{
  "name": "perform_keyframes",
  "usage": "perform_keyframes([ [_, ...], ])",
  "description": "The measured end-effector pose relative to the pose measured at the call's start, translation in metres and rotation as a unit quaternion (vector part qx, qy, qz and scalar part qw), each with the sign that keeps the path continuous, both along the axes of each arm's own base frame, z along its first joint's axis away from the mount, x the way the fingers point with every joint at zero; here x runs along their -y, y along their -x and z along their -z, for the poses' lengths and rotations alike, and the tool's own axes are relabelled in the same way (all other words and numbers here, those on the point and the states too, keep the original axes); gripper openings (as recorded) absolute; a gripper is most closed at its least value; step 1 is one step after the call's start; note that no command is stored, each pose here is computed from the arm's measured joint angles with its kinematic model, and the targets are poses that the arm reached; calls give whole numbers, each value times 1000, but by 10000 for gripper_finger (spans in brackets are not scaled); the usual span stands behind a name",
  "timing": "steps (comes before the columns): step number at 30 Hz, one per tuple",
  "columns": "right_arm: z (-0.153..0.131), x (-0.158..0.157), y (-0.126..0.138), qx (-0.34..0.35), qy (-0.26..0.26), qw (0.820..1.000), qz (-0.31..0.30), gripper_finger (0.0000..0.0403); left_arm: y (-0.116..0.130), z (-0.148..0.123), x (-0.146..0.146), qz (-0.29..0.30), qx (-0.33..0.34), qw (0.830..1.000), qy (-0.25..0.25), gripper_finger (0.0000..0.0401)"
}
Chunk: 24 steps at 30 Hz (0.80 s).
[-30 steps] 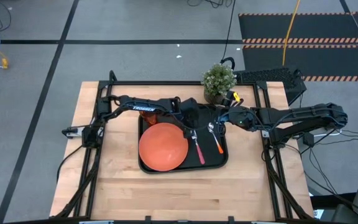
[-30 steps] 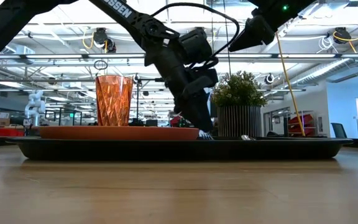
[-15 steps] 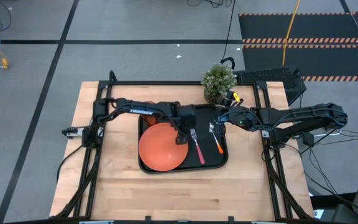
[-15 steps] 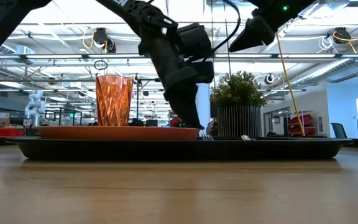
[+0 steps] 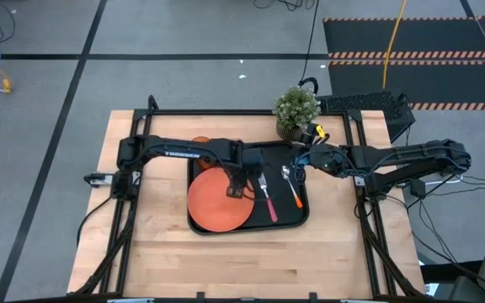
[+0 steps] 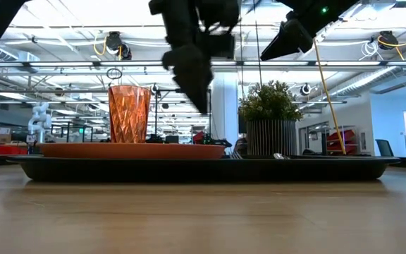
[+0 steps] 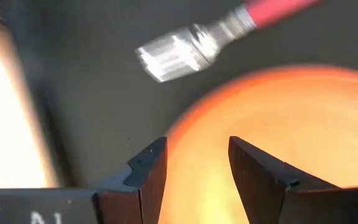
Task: Pick and place plate/cup/fork/spoon on tray
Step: Adjust the orange plate on the black serving tray
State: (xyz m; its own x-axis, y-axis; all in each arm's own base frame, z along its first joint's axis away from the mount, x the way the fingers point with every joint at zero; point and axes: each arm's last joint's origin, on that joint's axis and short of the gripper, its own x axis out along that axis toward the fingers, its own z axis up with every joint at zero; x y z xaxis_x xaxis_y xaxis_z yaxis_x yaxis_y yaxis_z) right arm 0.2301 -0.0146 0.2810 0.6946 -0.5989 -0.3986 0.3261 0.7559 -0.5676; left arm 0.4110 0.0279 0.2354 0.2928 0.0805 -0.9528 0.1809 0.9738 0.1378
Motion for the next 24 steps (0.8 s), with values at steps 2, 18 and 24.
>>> perform_keyframes([
  [2,0,0,0,1,0,1000,0,157,5,13,0,-4,-37,999,38,172],
  [18,-1,0,-1,8,-2,1000,1,157,19,75,-3,-7,-49,998,40,172],
  [24,-1,0,-1,10,-1,1000,1,157,8,74,-3,5,18,999,45,172],
])
